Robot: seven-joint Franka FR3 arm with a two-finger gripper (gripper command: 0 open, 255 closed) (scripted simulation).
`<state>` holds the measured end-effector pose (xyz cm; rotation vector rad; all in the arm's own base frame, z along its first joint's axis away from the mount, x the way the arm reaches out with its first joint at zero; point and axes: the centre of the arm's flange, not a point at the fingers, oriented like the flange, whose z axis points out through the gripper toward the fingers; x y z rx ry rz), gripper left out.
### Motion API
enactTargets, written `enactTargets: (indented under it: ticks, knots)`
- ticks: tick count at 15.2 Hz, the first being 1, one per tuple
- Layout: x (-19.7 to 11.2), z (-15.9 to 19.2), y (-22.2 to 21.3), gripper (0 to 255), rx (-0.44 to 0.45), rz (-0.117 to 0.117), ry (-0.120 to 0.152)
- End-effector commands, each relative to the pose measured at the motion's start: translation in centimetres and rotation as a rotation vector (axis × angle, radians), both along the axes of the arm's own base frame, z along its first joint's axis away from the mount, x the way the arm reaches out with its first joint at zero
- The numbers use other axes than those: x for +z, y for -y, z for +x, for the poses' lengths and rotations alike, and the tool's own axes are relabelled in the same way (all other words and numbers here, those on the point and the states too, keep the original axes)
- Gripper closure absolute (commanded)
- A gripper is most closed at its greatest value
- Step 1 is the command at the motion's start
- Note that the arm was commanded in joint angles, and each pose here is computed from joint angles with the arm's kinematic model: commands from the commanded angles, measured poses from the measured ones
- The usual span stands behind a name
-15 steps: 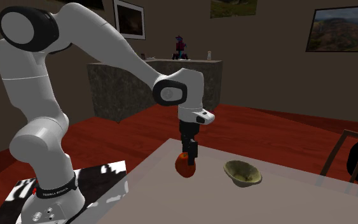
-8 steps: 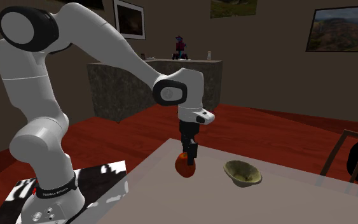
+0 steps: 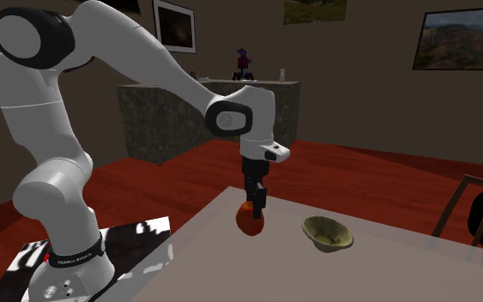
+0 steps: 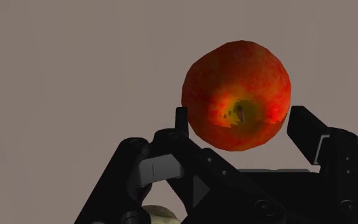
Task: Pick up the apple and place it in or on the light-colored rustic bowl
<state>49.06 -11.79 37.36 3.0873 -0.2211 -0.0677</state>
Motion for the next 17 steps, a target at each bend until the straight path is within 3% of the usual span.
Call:
enactTargets:
  ticks: [1, 17]
  knots:
    - [1.1, 0.1, 0.0, 255, 0.000, 0.000, 0.000]
    - [9.6, 0.1, 0.0, 255, 0.000, 0.000, 0.000]
